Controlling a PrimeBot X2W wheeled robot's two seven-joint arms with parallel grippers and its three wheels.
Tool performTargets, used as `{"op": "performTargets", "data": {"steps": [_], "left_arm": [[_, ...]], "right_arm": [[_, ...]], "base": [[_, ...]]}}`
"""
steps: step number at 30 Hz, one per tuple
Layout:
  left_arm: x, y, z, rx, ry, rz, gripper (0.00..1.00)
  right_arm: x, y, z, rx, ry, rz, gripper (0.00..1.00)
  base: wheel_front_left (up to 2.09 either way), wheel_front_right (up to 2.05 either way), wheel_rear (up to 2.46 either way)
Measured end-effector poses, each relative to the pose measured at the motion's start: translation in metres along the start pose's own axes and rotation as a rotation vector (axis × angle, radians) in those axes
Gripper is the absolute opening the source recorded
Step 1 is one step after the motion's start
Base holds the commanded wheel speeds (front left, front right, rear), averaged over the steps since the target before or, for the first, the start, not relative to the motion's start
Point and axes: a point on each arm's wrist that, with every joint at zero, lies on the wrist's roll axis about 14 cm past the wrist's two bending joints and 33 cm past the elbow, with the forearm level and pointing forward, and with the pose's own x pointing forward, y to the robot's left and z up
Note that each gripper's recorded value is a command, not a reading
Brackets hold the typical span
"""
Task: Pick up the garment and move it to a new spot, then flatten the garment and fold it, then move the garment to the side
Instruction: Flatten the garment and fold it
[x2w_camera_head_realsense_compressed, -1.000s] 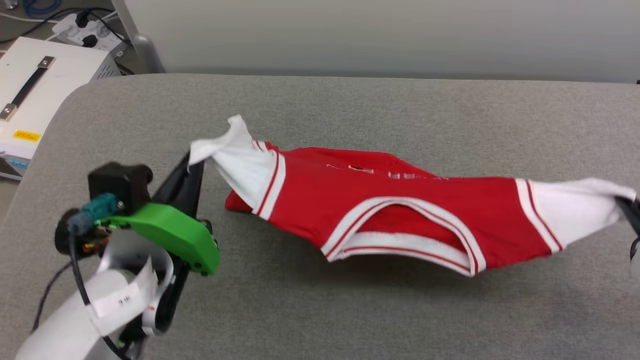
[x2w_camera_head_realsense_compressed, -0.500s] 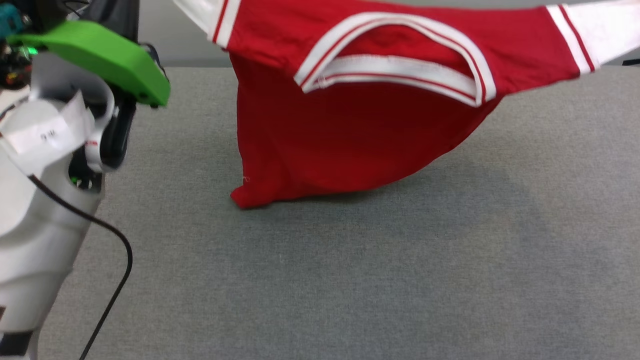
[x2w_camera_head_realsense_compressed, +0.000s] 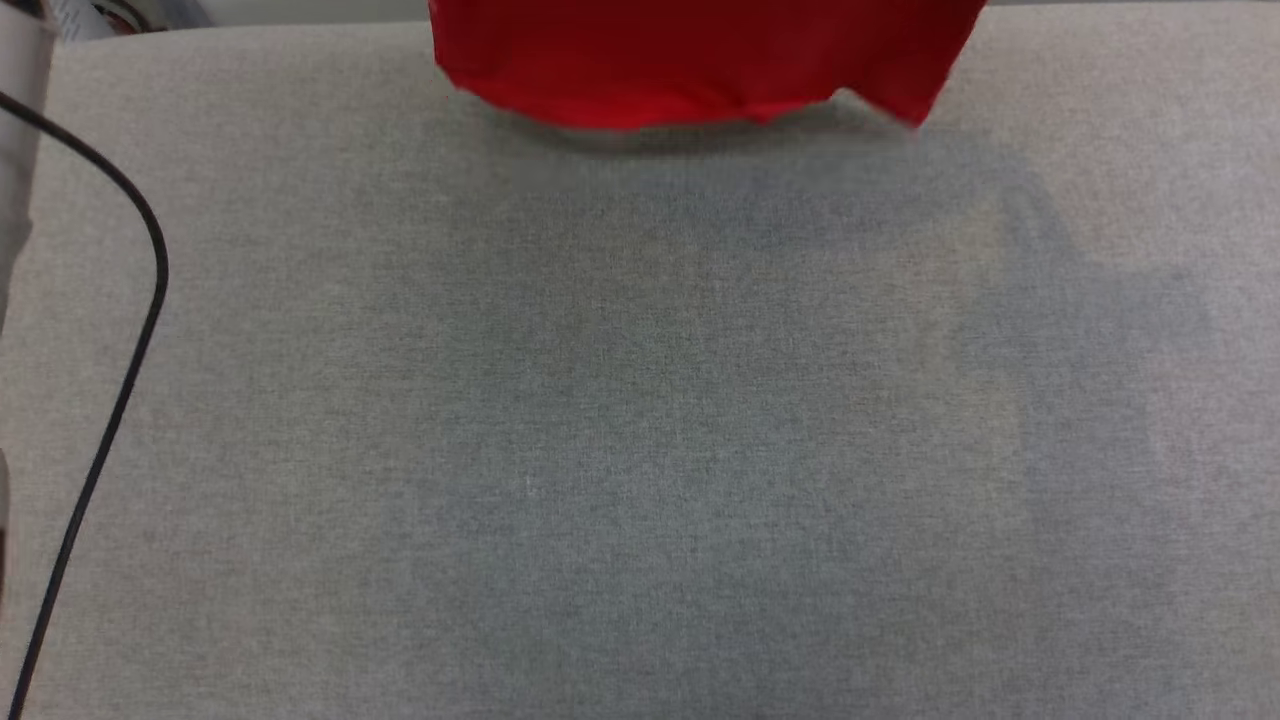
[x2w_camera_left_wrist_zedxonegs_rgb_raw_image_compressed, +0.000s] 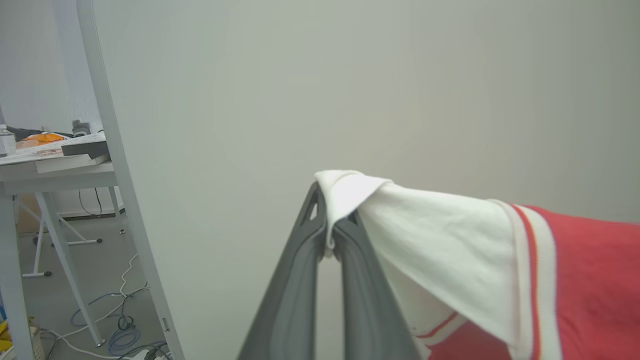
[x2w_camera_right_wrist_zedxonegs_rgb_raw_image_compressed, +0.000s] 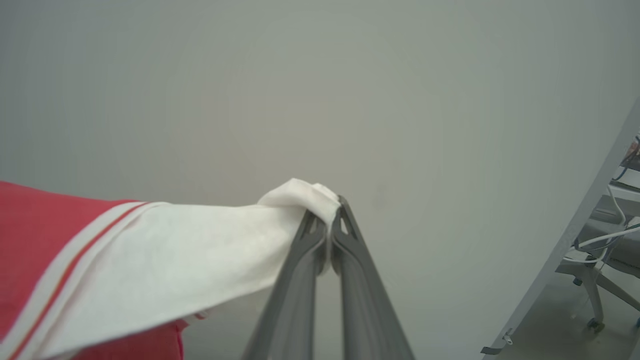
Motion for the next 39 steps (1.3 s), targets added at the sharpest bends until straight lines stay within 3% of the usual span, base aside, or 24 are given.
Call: {"op": "performTargets", "data": {"steps": [4, 7, 14, 22, 30, 32, 39], "left_arm": [[0.025, 0.004, -0.004, 0.019, -0.044, 0.003, 0.0], [0.044, 0.015, -0.027, 0.039, -0.056, 0.023, 0.0], [0.05, 0.014, -0.103, 0.022, 0.072, 0.016, 0.0], [0.029, 0.012, -0.197, -0.057, 0.254, 0.029, 0.0], [-0.025, 0.015, -0.261, -0.215, 0.405, 0.094, 0.0], [-0.061, 0.013, -0.282, -0.228, 0.485, 0.098, 0.0], [-0.116, 0.008, -0.284, -0.253, 0.537, 0.095, 0.0]], "right_arm": [[0.028, -0.001, -0.001, -0.003, -0.034, -0.012, 0.0], [0.055, 0.012, -0.023, 0.019, -0.043, 0.003, 0.0], [0.076, 0.043, -0.091, 0.051, 0.06, 0.056, 0.0], [0.072, 0.084, -0.182, 0.122, 0.231, 0.118, 0.0], [0.033, 0.101, -0.243, 0.214, 0.369, 0.127, 0.0], [-0.003, 0.106, -0.267, 0.266, 0.425, 0.12, 0.0], [-0.07, 0.101, -0.283, 0.326, 0.475, 0.111, 0.0]], "base": [[0.0, 0.0, 0.0], [0.0, 0.0, 0.0], [0.0, 0.0, 0.0], [0.0, 0.0, 0.0], [0.0, 0.0, 0.0], [0.0, 0.0, 0.0], [0.0, 0.0, 0.0]]}}
